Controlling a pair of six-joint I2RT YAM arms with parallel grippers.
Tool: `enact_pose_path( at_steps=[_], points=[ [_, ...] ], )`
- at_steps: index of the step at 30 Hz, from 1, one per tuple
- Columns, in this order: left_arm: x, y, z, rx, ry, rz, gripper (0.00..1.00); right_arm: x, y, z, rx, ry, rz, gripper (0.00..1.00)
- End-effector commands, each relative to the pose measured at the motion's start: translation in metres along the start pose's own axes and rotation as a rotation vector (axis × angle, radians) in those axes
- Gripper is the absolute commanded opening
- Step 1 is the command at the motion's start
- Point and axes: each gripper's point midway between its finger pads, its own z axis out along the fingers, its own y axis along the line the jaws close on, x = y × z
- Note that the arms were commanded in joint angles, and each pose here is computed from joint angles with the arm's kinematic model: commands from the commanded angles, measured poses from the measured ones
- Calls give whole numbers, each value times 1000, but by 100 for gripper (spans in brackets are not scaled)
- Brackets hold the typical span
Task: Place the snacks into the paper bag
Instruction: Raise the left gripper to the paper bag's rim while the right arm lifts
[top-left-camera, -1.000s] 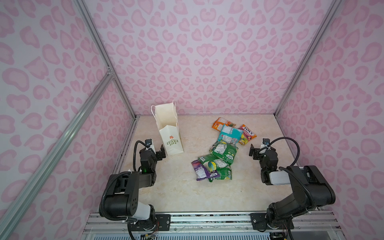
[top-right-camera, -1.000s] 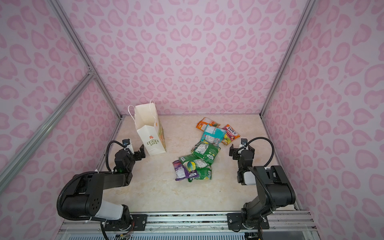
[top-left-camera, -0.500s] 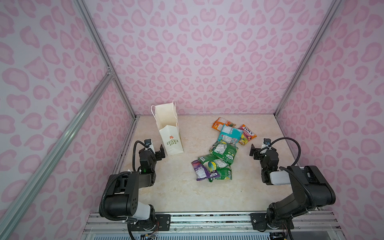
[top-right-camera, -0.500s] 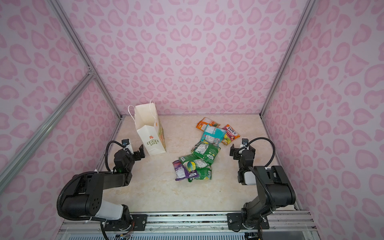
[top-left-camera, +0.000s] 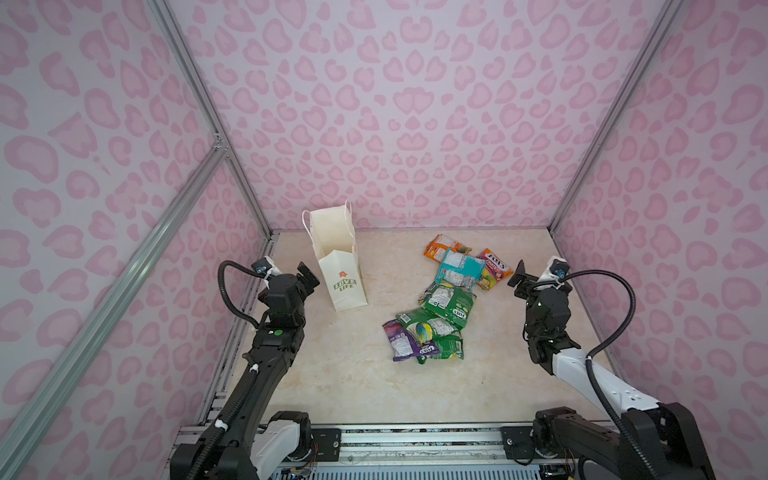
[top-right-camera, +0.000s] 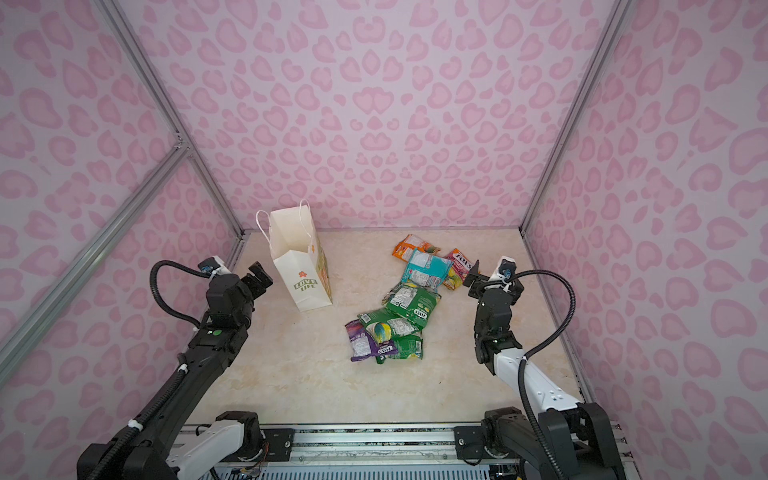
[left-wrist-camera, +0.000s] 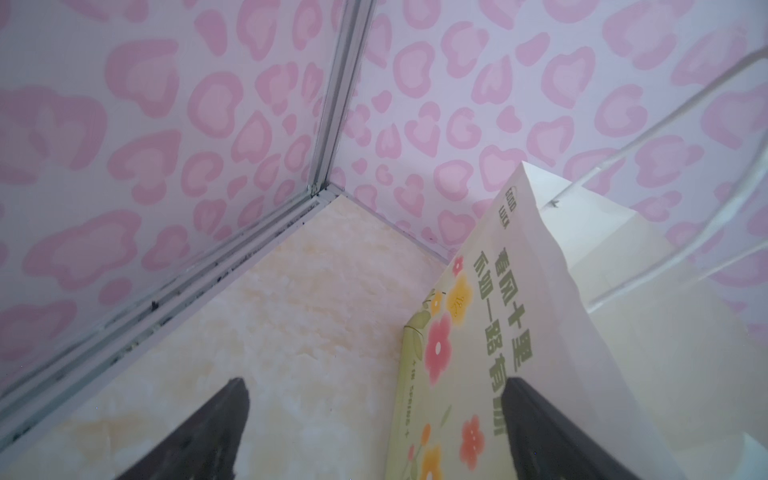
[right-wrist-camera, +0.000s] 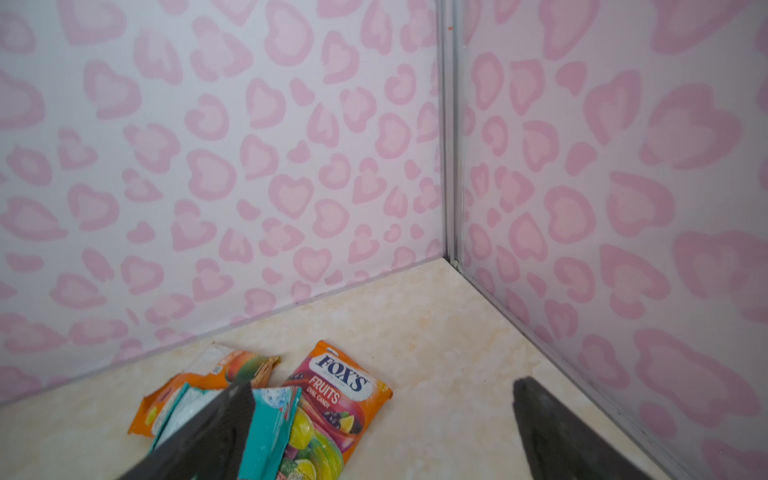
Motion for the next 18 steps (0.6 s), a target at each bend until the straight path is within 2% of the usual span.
enact_pose_path(
  at_steps=[1, 4, 6, 10, 12, 15, 18],
  points=[
    [34, 8, -21, -15, 274, -136, 98, 17, -38, -6, 126, 92, 322, 100],
    [25, -36, -42, 216, 350, -92, 98, 10, -47, -10, 74, 92, 460, 100],
    [22, -54, -54, 278, 419, -55, 98, 7, -40, -13, 57, 149, 440, 99],
    [20, -70, -72, 253, 540, 103, 97, 8, -26, -20, 3, 241, 405, 100],
    [22, -70, -73, 186, 599, 196, 97, 9, -20, -25, -30, 265, 393, 100],
    [7, -75, -66, 124, 595, 280, 98, 8, -13, -31, -71, 281, 391, 100],
    [-5, -73, -50, 19, 599, 315, 100, 4, -6, -35, -108, 289, 390, 100]
  ],
)
